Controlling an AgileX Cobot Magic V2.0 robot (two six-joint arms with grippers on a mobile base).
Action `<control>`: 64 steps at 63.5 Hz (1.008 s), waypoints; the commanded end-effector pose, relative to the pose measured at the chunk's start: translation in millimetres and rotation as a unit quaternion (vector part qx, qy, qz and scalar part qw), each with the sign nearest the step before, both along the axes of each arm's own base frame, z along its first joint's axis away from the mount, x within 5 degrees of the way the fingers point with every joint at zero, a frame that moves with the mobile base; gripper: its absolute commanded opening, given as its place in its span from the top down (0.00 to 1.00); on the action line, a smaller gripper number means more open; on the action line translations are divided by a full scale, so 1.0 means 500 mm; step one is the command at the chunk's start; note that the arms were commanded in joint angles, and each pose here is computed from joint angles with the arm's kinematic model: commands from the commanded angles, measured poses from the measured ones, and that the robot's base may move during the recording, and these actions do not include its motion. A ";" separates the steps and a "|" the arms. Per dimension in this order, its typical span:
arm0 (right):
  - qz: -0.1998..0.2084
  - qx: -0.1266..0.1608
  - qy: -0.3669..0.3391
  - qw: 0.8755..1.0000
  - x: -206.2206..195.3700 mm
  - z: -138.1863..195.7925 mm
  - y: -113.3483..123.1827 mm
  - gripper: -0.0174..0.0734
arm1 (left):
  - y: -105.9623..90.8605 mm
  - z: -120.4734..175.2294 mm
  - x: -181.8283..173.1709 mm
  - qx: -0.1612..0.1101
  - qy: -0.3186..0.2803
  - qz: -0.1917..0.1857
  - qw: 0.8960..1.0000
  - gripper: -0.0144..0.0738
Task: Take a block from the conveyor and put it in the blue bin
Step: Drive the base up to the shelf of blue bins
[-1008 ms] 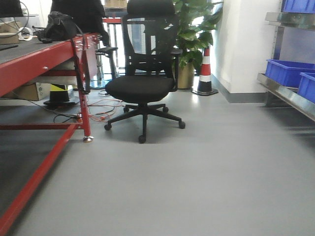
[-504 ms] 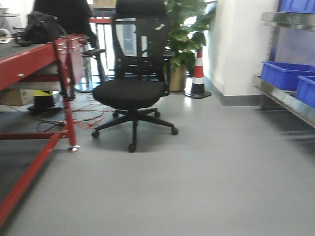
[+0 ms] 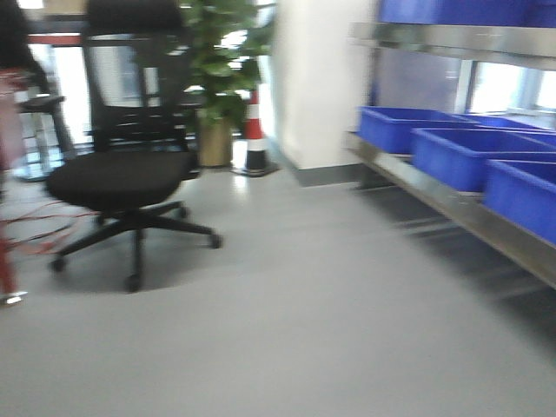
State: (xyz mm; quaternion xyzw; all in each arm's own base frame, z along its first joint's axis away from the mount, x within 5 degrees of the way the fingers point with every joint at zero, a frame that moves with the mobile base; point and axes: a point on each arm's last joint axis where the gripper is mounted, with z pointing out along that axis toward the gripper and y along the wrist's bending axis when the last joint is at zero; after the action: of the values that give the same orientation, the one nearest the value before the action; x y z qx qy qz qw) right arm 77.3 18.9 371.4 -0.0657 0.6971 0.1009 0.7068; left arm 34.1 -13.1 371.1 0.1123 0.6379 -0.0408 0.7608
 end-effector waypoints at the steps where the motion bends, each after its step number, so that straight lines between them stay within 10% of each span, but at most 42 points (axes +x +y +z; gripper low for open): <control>1: 0.000 0.000 -0.016 1.000 -0.003 0.006 -0.001 0.99 | 0.001 0.005 -0.003 -0.007 -0.012 0.001 1.000 0.96; 64: 0.000 0.000 -0.016 1.000 -0.003 0.006 -0.001 0.99 | 0.001 0.006 -0.003 -0.008 -0.015 0.002 1.000 0.96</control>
State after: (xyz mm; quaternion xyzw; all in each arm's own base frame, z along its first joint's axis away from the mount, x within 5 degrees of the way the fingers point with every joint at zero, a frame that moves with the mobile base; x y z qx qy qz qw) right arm 77.3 18.9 371.6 -0.0662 0.6965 0.1003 0.7075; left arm 34.0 -12.8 372.0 0.1106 0.6344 -0.0401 0.7640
